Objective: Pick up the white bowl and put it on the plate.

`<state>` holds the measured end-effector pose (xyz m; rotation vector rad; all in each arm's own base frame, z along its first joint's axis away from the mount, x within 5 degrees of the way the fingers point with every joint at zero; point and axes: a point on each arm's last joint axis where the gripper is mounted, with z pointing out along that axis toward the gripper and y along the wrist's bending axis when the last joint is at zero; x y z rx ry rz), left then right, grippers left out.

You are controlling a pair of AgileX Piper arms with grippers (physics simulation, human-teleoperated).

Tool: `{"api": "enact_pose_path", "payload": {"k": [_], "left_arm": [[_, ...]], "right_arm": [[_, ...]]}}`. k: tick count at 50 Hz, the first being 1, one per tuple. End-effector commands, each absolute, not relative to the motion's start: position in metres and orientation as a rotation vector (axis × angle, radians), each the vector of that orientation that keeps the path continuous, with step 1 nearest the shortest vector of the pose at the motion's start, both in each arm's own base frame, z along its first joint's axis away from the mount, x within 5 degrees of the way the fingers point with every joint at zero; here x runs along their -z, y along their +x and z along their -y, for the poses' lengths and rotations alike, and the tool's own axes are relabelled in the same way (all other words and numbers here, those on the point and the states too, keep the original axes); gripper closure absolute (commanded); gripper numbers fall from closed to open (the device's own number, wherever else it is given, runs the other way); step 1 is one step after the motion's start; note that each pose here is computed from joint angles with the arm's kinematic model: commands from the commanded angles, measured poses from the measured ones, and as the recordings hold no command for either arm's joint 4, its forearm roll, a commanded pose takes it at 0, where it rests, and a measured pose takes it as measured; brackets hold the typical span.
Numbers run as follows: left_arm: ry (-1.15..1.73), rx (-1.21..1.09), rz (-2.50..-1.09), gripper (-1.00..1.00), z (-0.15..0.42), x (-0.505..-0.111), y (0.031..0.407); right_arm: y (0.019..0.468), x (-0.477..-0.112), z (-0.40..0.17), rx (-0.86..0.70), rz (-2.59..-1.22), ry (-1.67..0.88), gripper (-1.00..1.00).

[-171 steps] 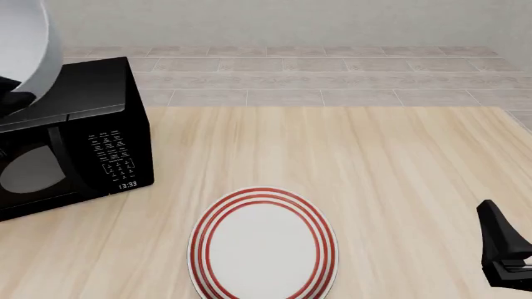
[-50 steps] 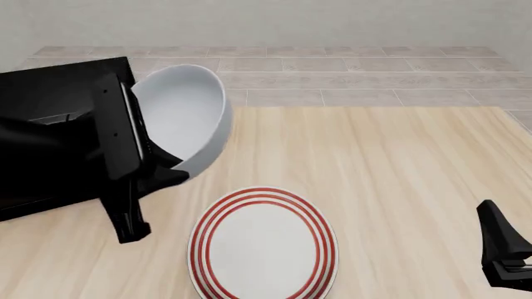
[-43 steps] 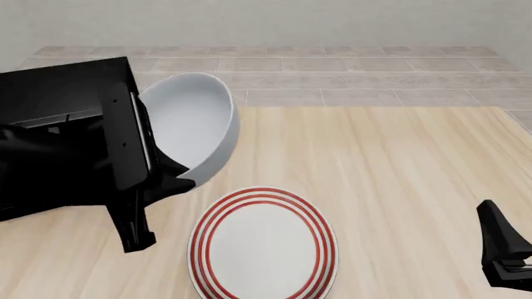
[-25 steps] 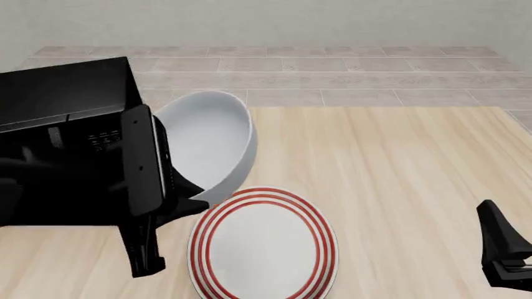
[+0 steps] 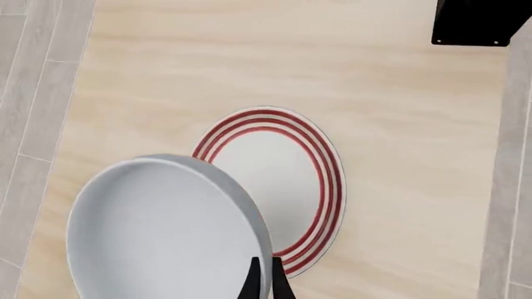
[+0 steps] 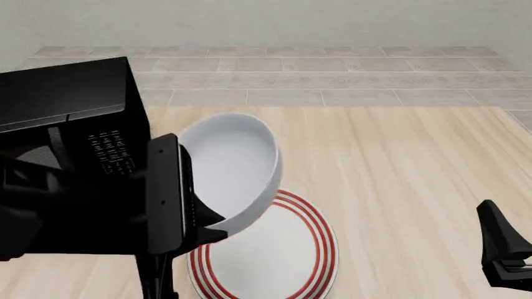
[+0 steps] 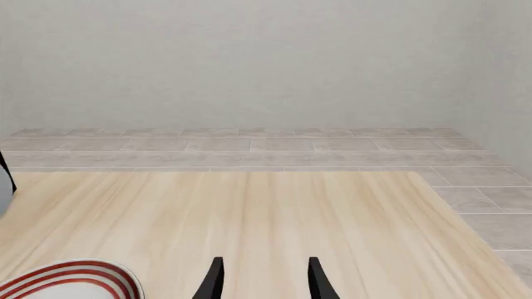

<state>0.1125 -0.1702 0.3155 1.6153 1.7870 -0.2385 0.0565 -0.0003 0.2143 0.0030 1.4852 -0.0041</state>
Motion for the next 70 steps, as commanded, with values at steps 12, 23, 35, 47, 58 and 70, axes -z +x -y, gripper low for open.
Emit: {"api": "enact_pose_path", "payload": {"k": [12, 23, 35, 47, 58, 70], "left_arm": [[1.659, 0.302, -1.728, 1.0, 0.186, -0.316, 0.099], [1.692, 0.321, -1.722, 1.0, 0.192, -0.307, 0.093], [1.721, 0.35, -1.707, 1.0, 0.198, -0.305, 0.085], [1.761, 0.374, -1.705, 1.0, 0.204, -0.295, 0.076], [1.777, 0.381, -1.726, 1.0, 0.209, -0.282, 0.073], [1.778, 0.378, -1.742, 1.0, 0.21, -0.274, 0.074]], "right_arm": [[0.057, -0.214, 0.0, 0.004, -1.485, 0.003, -1.0], [0.057, -0.214, 0.0, 0.004, -1.485, 0.003, -1.0], [0.057, -0.214, 0.0, 0.004, -1.485, 0.003, -1.0], [0.057, -0.214, 0.0, 0.004, -1.485, 0.003, -1.0], [0.057, -0.214, 0.0, 0.004, -1.485, 0.003, -1.0], [0.057, -0.214, 0.0, 0.004, -1.485, 0.003, -1.0]]}}
